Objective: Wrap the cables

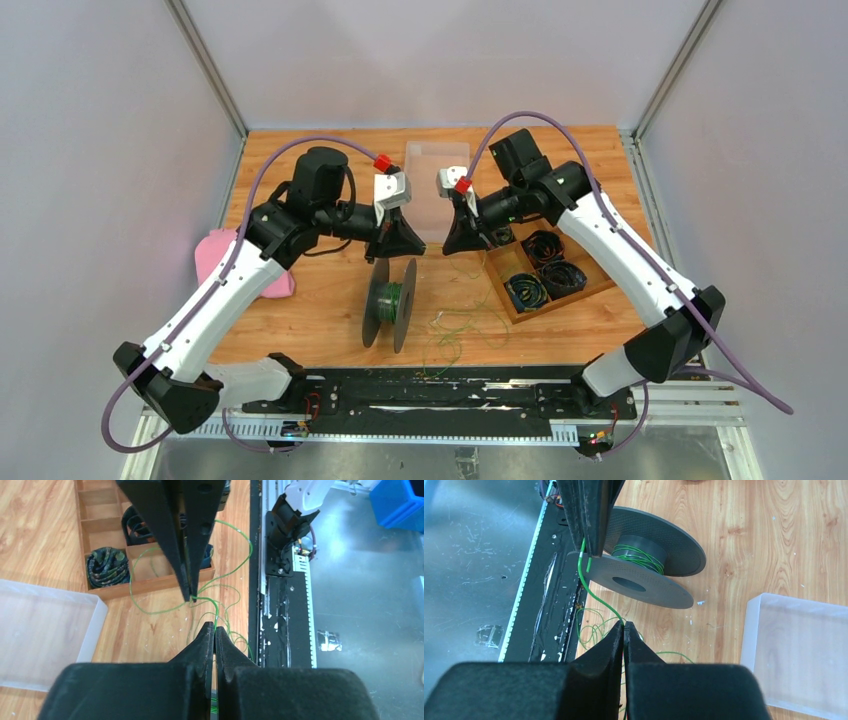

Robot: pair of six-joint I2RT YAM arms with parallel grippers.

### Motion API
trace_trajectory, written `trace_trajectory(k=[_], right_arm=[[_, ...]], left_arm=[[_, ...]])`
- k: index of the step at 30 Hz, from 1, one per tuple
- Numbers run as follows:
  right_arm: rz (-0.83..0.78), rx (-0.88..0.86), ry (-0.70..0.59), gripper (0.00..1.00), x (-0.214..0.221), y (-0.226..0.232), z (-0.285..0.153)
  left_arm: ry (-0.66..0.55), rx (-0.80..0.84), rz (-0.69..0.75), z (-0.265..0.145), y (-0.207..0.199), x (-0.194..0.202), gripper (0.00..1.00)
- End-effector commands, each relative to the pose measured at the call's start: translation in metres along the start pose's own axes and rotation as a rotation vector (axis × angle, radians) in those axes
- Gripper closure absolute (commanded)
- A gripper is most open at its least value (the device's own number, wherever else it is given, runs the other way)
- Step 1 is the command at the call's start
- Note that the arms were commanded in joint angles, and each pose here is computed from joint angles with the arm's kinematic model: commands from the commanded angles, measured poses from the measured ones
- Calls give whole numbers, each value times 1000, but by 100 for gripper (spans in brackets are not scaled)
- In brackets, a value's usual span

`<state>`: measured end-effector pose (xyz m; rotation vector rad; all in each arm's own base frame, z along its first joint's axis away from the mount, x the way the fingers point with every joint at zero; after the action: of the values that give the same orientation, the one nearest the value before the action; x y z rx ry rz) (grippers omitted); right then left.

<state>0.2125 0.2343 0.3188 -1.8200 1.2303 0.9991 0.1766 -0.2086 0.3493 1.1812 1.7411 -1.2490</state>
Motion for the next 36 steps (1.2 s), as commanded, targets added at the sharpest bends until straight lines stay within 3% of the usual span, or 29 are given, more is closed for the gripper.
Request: trace_trajectory(k=[1, 4, 10, 16, 18, 23, 29, 36], right_arm=[[33, 75, 39, 99, 2, 5, -4], [79, 123, 67, 99, 7, 6, -5], [135, 191, 120, 99, 13, 7, -3], [126, 210, 191, 99, 19, -1, 7], [134, 205, 199, 99, 22, -5, 10], [138, 207, 212, 99, 29, -12, 16], [148, 215, 209, 99, 28, -19, 19], [146, 221, 218, 99, 30, -17, 17]], left_arm=[[-27, -80, -2, -7, 6, 5, 95], [-21, -166, 27, -10, 15, 17, 83], [67, -290, 33, -21, 22, 39, 47], [99, -570, -10, -47, 31, 57, 10], [131, -663, -38, -56, 34, 68, 6], [203, -602, -172, -46, 29, 106, 8], [241, -545, -268, -35, 30, 125, 28], [214, -514, -283, -27, 33, 122, 48]])
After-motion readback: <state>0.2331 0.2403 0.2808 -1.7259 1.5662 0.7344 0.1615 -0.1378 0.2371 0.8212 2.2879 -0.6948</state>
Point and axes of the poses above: each gripper's point midway between its finger pads, its own z axis out along the fingers, its own y axis along the line the jaws close on, x = y × z, the point moved 7 cm from there along -z, back along the fingers, and after that the axes turned 13 degrees about -z, right-handed, at the moved point
